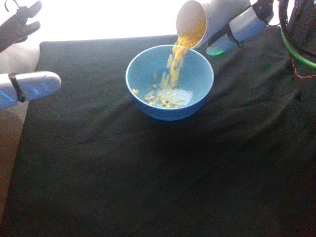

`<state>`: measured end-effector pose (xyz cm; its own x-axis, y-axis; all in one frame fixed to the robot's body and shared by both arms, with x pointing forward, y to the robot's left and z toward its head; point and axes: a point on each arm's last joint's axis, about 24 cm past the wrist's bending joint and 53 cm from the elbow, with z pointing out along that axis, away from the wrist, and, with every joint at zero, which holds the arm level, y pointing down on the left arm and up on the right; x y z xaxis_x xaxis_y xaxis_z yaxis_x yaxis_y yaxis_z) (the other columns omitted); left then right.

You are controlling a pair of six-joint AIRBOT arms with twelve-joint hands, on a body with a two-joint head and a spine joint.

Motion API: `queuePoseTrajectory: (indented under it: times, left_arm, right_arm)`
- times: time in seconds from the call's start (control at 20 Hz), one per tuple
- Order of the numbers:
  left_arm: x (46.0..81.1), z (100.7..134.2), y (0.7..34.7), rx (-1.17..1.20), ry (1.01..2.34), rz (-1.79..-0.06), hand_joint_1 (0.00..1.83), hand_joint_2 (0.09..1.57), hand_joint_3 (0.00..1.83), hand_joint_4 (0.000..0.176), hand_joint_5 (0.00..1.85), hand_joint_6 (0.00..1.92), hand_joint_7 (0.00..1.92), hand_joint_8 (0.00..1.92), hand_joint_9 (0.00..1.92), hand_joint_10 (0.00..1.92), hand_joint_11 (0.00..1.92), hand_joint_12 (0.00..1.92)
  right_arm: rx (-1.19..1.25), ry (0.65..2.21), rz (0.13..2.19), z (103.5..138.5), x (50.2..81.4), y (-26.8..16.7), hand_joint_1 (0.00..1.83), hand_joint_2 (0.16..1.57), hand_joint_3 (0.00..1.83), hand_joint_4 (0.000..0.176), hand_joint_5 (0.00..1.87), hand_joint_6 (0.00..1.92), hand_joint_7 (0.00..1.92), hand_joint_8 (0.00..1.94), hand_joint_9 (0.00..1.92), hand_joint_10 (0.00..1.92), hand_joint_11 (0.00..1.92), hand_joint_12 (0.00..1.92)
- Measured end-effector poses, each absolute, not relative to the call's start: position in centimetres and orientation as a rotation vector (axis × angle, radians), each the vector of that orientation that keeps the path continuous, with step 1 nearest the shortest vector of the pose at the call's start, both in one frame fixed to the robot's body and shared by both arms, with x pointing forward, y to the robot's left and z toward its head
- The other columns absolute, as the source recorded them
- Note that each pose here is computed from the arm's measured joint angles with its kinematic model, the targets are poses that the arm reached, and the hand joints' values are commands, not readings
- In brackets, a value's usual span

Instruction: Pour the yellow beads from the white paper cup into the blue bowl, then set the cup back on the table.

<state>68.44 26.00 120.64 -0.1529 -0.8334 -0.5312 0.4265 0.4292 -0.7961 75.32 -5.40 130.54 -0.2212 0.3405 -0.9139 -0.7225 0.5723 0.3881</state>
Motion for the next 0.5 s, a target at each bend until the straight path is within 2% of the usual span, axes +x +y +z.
queuePoseTrajectory:
  times: [0.3,0.35,0.4,0.45,0.5]
  left_arm:
    - [68.46,120.56,25.98,-0.411,1.308,-1.154,0.55,0.84,0.00,0.176,0.05,0.00,0.22,0.00,0.17,0.00,0.00,0.55]
    - [68.46,120.53,25.97,-0.411,1.309,-1.153,0.55,0.84,0.00,0.176,0.05,0.00,0.23,0.00,0.16,0.00,0.00,0.54]
    - [68.52,120.55,25.95,-0.413,1.309,-1.153,0.56,0.85,0.00,0.176,0.06,0.00,0.23,0.00,0.16,0.00,0.00,0.54]
    - [68.52,120.57,25.96,-0.414,1.308,-1.154,0.54,0.84,0.00,0.176,0.06,0.00,0.23,0.00,0.16,0.00,0.00,0.52]
    - [68.52,120.58,25.93,-0.412,1.309,-1.154,0.54,0.84,0.00,0.176,0.06,0.00,0.23,0.00,0.16,0.00,0.00,0.51]
  right_arm:
    - [-0.356,1.501,0.997,130.31,75.30,-5.32,1.03,1.09,0.00,0.176,1.03,0.89,1.13,0.00,0.50,0.00,0.00,0.00]
    - [-0.358,1.502,0.995,130.28,75.31,-5.32,1.20,1.05,0.01,0.027,1.09,0.89,1.18,0.39,0.51,0.00,0.00,0.00]
    - [-0.358,1.502,0.995,130.26,75.26,-5.25,1.23,1.06,0.00,0.002,1.08,0.92,1.15,0.54,0.51,0.00,0.00,0.00]
    - [-0.360,1.502,0.995,130.25,75.23,-5.21,1.23,1.07,0.00,0.000,1.09,0.93,1.12,0.61,0.51,0.00,0.00,0.00]
    - [-0.364,1.502,0.993,130.22,75.21,-5.18,1.06,1.09,0.00,0.139,1.03,0.91,1.07,0.24,0.49,0.00,0.00,0.00]
